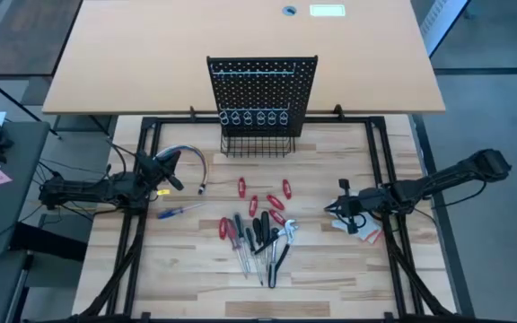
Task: Hang tools onto peg board
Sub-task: Put the ratchet wrench into the black wire basket on the pegboard
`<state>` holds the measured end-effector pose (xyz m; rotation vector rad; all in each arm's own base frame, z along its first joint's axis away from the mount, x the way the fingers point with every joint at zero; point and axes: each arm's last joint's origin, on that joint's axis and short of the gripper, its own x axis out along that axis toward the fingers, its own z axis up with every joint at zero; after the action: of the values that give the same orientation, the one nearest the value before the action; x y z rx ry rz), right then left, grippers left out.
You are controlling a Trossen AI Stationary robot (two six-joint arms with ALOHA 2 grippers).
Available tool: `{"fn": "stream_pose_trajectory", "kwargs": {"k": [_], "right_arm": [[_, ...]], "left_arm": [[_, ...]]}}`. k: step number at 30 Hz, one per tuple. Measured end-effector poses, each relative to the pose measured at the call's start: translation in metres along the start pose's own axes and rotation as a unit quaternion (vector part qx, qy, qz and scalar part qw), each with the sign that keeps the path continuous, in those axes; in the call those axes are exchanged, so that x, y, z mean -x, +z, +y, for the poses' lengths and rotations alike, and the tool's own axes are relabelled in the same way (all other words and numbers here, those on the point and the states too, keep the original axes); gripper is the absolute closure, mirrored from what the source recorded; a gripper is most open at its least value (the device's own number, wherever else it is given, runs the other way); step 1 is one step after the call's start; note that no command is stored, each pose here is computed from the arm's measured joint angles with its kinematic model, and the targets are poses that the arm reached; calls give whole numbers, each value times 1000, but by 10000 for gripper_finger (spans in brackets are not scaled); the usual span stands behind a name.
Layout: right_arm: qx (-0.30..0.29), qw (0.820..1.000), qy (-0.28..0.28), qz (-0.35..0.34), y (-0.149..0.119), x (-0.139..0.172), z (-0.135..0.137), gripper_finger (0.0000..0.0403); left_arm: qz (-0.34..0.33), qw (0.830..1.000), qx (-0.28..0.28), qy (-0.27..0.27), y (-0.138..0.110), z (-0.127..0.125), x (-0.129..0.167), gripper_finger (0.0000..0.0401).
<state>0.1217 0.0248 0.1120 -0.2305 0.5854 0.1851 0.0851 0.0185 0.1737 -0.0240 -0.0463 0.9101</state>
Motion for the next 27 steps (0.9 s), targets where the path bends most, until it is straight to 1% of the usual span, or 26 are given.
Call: {"fn": "stream_pose_trajectory", "kwargs": {"k": [1, 2, 15, 18, 21, 23, 25, 27], "right_arm": [[10, 999, 44, 11, -4, 1, 3, 377], [14, 998, 64, 1, -2, 2, 4, 377], [13, 998, 65, -6, -1, 2, 3, 377], [12, 999, 50, -11, -1, 2, 2, 377], [7, 999, 31, -40, 5, 2, -1, 377], [5, 997, 18, -72, 11, 3, -4, 377], [2, 992, -6, -128, 22, 5, -9, 377], [-4, 981, -27, -191, 33, 9, -14, 377]], "left_arm": [[0, 1000, 0, 0, 0, 0, 0, 401], [0, 1000, 0, -1, 0, 0, 0, 401], [0, 1000, 0, 0, 0, 0, 0, 401], [1, 1000, -1, 0, 0, 0, 0, 401], [-1, 1000, 2, 0, 0, 0, 0, 401], [0, 1000, 0, 0, 0, 0, 0, 401], [-1, 1000, 1, 0, 0, 0, 0, 401], [-1, 1000, 1, 0, 0, 0, 0, 401]]}}
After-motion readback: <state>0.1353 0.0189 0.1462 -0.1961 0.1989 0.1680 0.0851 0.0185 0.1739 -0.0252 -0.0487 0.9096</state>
